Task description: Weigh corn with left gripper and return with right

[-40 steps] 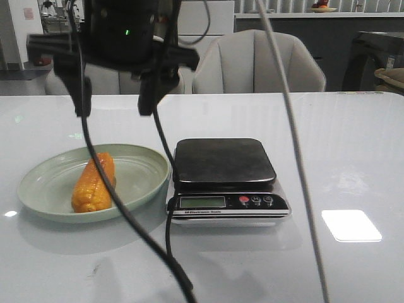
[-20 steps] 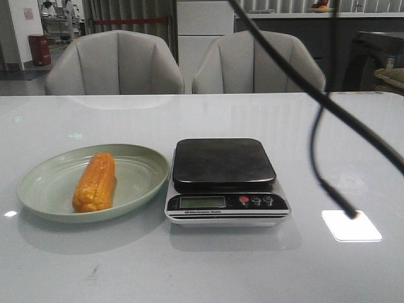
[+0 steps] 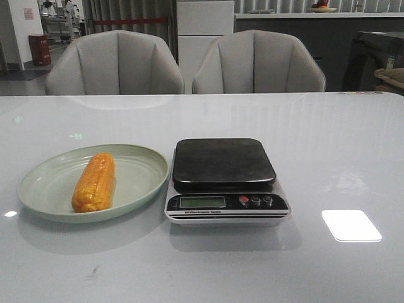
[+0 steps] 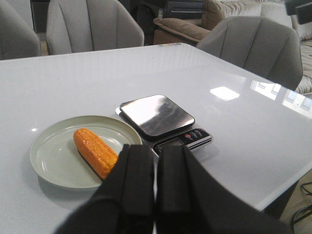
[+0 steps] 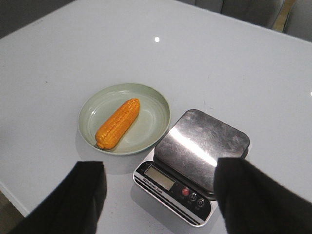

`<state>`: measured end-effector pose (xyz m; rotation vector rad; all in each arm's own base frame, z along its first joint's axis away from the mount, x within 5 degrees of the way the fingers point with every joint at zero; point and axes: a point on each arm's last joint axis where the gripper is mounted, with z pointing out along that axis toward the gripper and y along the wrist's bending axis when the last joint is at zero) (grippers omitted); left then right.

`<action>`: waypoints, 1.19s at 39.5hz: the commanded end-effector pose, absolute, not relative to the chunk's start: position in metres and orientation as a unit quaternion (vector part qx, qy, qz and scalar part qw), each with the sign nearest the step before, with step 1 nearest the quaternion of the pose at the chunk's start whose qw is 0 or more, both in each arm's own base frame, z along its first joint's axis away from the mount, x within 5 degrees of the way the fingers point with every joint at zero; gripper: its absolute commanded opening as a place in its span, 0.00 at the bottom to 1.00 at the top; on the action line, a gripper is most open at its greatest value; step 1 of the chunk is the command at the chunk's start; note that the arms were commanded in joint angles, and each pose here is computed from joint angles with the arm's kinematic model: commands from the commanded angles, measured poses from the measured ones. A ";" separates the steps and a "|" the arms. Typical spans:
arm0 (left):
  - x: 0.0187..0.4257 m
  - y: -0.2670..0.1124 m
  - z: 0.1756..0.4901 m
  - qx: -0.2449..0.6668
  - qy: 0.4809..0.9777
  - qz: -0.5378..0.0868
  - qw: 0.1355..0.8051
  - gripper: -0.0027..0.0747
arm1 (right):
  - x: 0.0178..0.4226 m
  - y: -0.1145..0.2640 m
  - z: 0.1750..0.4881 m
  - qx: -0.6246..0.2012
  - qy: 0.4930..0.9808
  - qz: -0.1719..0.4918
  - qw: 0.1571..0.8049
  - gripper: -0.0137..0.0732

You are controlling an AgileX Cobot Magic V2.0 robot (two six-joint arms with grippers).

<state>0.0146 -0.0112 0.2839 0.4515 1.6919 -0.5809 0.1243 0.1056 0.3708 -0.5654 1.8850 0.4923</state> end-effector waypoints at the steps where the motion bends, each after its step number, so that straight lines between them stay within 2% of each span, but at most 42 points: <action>1: 0.012 -0.010 0.298 0.186 0.700 -0.266 0.635 0.18 | 0.098 0.082 0.375 -0.230 0.727 0.236 0.603 0.81; 12: 0.012 -0.010 0.298 0.186 0.700 -0.266 0.635 0.18 | 0.050 0.040 0.316 -0.235 0.638 0.249 0.690 0.81; 20: 0.012 -0.010 0.298 0.186 0.700 -0.266 0.635 0.18 | 0.050 0.044 0.273 -0.249 0.636 0.254 0.685 0.81; 28: 0.012 -0.010 0.298 0.186 0.700 -0.266 0.635 0.18 | 0.051 0.047 0.263 -0.253 0.630 0.260 0.687 0.80; 31: 0.012 -0.010 0.298 0.186 0.700 -0.266 0.635 0.18 | 0.051 0.047 0.263 -0.253 0.630 0.260 0.686 0.73; 35: 0.012 -0.010 0.298 0.186 0.700 -0.266 0.635 0.18 | 0.051 0.047 0.262 -0.250 0.632 0.264 0.685 0.47; 37: 0.012 -0.010 0.298 0.186 0.700 -0.266 0.635 0.18 | 0.051 0.047 0.262 -0.246 0.636 0.267 0.681 0.30; 41: 0.012 -0.010 0.298 0.186 0.700 -0.266 0.635 0.18 | 0.051 0.047 0.261 -0.246 0.638 0.266 0.679 0.36; 47: 0.012 -0.010 0.298 0.186 0.700 -0.266 0.635 0.18 | 0.051 0.047 0.261 -0.246 0.638 0.266 0.679 0.35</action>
